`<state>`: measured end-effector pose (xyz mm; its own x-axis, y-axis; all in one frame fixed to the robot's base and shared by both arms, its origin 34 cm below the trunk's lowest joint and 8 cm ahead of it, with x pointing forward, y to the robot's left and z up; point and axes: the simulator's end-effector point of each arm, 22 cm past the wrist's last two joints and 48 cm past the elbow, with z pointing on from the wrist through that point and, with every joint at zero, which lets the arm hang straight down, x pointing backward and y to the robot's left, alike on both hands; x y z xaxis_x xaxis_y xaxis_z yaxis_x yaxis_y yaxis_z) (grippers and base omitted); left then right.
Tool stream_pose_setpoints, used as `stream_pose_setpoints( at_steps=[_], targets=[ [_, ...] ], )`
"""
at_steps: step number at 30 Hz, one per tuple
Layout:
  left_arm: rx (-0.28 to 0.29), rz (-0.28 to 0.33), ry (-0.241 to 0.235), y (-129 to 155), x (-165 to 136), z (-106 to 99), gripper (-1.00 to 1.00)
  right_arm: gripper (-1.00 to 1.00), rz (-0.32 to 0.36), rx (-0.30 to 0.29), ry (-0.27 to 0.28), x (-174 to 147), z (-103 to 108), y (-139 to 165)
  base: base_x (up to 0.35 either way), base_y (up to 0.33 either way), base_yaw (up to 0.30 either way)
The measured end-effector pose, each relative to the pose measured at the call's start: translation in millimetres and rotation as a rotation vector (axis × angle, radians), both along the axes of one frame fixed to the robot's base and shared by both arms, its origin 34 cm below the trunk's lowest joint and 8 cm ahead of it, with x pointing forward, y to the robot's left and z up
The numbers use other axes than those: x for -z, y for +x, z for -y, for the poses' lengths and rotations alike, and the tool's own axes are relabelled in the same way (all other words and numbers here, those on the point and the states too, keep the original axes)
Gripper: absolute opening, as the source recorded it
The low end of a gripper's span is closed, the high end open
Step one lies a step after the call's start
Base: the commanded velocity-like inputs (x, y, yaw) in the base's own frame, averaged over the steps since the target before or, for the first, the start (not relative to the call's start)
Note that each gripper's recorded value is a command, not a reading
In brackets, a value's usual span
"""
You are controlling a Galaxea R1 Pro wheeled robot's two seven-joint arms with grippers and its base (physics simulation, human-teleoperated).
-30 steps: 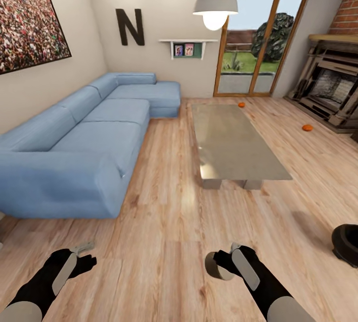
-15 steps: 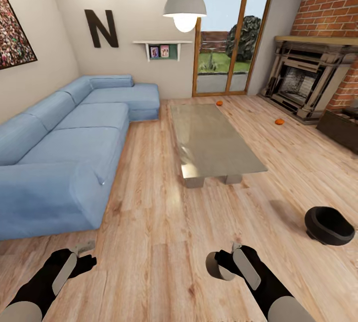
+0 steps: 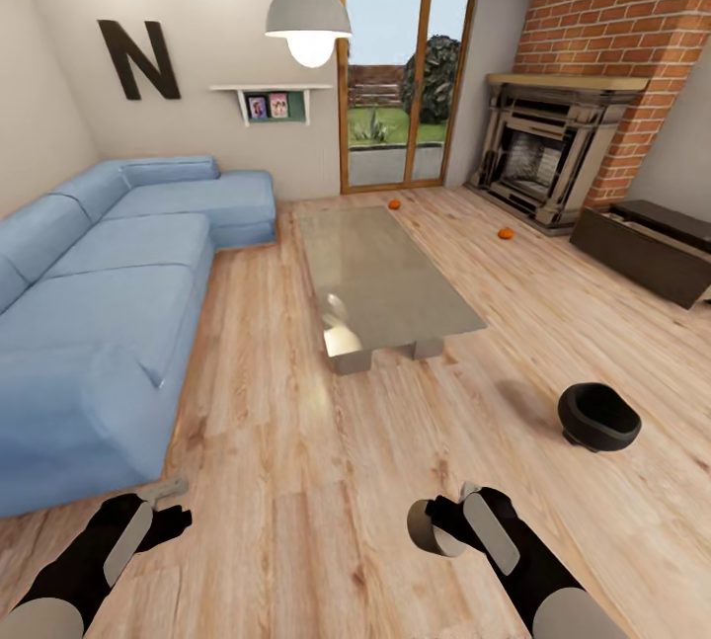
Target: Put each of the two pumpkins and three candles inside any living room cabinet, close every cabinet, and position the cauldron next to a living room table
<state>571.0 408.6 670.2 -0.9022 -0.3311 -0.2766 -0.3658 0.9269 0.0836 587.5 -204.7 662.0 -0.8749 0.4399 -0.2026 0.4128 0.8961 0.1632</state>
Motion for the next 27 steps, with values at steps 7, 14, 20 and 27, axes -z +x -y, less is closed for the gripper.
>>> stream_pose_setpoints(
  at_steps=[7,14,20,27],
  targets=[
    [0.0,0.006,0.0,1.6,-2.7,0.0,1.0,-1.0,0.006,0.0,-0.002,-2.7,1.1,1.6,0.0,0.0,-0.253],
    [0.001,0.017,0.0,4.4,-7.2,0.0,1.0,-1.0,0.021,-0.002,-0.008,-7.7,3.3,5.5,0.0,0.0,-0.107],
    [0.0,0.023,-0.004,5.5,-9.9,1.6,1.0,-1.0,-0.004,0.028,-0.028,10.8,12.8,-31.6,0.0,0.0,-0.008],
    [0.019,0.031,-0.021,9.0,-11.2,19.1,1.0,-1.0,0.026,0.125,-0.089,25.2,49.6,-60.4,0.0,0.0,0.0]
  ],
)
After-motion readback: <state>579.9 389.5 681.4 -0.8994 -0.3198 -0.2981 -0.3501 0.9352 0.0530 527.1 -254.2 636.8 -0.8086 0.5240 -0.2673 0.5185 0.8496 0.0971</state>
